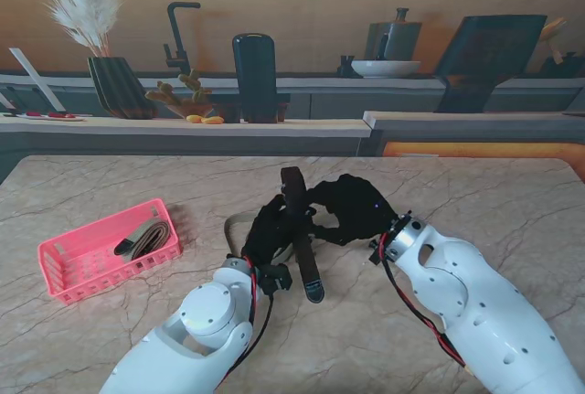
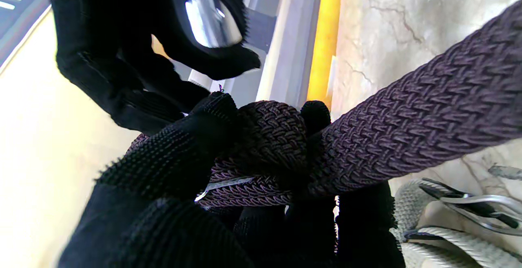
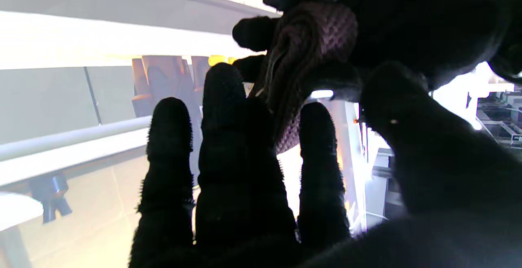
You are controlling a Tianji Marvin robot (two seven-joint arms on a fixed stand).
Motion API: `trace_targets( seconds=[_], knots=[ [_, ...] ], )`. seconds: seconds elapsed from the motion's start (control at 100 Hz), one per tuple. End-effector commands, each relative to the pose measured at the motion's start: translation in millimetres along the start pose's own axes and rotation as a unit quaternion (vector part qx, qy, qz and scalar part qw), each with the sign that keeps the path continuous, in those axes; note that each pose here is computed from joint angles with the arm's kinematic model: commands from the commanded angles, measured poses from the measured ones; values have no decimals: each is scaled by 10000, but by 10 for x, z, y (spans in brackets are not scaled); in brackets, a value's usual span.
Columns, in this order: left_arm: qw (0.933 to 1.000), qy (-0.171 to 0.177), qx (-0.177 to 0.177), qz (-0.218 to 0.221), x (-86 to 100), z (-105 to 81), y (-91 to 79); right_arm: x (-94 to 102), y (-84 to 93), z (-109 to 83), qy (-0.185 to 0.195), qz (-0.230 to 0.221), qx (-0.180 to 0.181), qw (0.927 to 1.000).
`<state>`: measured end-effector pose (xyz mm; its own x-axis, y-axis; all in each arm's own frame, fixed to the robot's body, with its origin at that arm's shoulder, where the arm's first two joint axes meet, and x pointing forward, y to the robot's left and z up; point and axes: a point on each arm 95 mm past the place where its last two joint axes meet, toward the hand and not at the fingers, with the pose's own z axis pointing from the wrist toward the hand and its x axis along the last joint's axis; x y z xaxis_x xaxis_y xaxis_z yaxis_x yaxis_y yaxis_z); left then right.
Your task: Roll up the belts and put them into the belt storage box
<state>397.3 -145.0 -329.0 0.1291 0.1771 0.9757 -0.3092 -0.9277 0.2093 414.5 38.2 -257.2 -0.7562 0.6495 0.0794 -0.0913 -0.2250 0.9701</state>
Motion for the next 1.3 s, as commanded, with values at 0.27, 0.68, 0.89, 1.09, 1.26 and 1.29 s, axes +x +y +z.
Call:
trace_targets(
  seconds=[0.27,0.68,0.89,1.09,1.26,1.29],
  knots=[
    [9950,137,-259,953,-30,56,-13,-47,424,-74,-188,-276,-319,9989],
    [9697,575,-778,2242,-91,38,47,-226,319,-70,-647,654,504,9945],
    [9623,707,-836,2490,-91,28,62,-290,174,-29,-794,1001,801,9886],
    [9625,735,-828,2477,-89,27,68,-283,17,40,-814,1661,1060,9770],
    [9629,761,-789,2467,-80,27,67,-260,-84,114,-709,2093,1168,9683],
    [9629,766,-780,2468,-77,27,65,-256,-89,123,-687,2157,1158,9671]
  ],
)
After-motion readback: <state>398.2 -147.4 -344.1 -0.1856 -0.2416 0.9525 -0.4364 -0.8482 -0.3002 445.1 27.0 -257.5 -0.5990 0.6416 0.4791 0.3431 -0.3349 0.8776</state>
